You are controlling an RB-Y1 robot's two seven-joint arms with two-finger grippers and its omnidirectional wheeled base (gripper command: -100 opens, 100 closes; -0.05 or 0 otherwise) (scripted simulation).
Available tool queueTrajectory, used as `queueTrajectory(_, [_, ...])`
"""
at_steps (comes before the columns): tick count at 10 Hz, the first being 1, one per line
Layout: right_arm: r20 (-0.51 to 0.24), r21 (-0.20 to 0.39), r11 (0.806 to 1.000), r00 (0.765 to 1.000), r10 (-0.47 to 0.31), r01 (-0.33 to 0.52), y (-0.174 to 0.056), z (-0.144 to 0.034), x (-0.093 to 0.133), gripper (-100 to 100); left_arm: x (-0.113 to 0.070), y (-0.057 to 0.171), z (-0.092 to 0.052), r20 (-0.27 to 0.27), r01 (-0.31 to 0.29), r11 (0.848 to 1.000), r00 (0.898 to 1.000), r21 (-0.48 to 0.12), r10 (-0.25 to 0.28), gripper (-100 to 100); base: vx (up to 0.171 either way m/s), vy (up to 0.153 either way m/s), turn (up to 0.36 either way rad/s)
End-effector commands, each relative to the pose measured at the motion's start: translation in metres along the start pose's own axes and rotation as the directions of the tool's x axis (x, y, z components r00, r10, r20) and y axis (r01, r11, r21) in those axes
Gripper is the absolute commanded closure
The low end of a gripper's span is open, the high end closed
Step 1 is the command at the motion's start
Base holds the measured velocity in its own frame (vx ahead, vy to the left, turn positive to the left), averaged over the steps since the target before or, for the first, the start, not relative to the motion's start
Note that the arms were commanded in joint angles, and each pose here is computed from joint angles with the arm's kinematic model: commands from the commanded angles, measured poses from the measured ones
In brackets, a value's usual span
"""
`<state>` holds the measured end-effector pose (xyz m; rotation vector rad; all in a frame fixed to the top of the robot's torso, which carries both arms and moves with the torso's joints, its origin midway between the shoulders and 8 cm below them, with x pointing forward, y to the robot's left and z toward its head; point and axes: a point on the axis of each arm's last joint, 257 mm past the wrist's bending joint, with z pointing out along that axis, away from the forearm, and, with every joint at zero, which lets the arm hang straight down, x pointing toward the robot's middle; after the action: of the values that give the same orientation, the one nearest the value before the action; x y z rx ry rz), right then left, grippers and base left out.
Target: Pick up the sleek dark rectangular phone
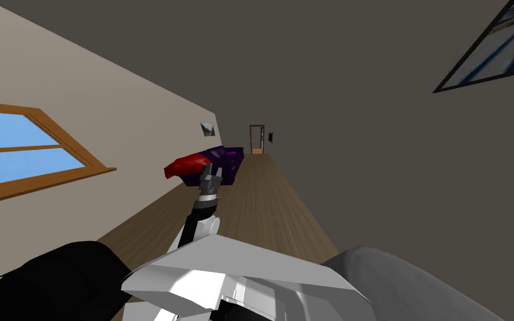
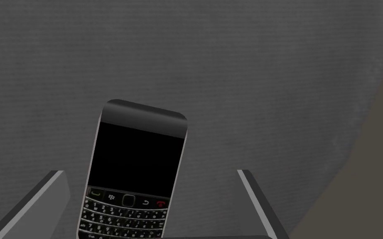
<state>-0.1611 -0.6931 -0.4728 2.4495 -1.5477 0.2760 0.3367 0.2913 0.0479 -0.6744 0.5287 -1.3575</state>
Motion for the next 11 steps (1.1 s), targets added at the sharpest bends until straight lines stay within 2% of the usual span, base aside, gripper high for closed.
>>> queueTrajectory(1, [0.033,0.025,0.998,0.998,0.059,-0.060,-0.003,0.001,-0.016,-100,0.000,0.000,0.000,0.000,0.000,1.000,1.000,0.000,0.000,0,-0.016,-0.022,0.146])
queueTrajectory(3, [0.074,0.050,0.991,0.990,0.122,-0.126,-0.007,0.003,-0.035,-100,0.000,0.000,0.000,0.000,0.000,1.000,1.000,0.000,0.000,0,-0.021,-0.028,0.102])
queueTrajectory(5, [0.071,0.048,0.991,0.990,0.118,-0.121,-0.007,0.003,-0.033,-100,0.000,0.000,0.000,0.000,0.000,1.000,1.000,0.000,0.000,0,-0.009,-0.018,0.019])
queueTrajectory(6, [0.072,0.049,0.991,0.990,0.118,-0.122,-0.007,0.003,-0.034,0,0.000,0.000,0.000,0.000,0.000,1.000,1.000,0.000,0.000,0,0.000,0.000,0.000])
queueTrajectory(7, [0.074,0.041,0.988,0.987,0.144,-0.148,-0.010,0.007,-0.035,-100,0.000,0.000,0.000,0.000,0.000,1.000,1.000,0.000,0.000,0,-0.074,0.017,0.216])
queueTrajectory(11, [0.077,0.025,0.980,0.978,0.195,-0.198,-0.018,0.016,-0.037,-100,0.000,0.000,0.000,0.000,0.000,1.000,1.000,0.000,0.000,0,-0.118,0.007,0.143])
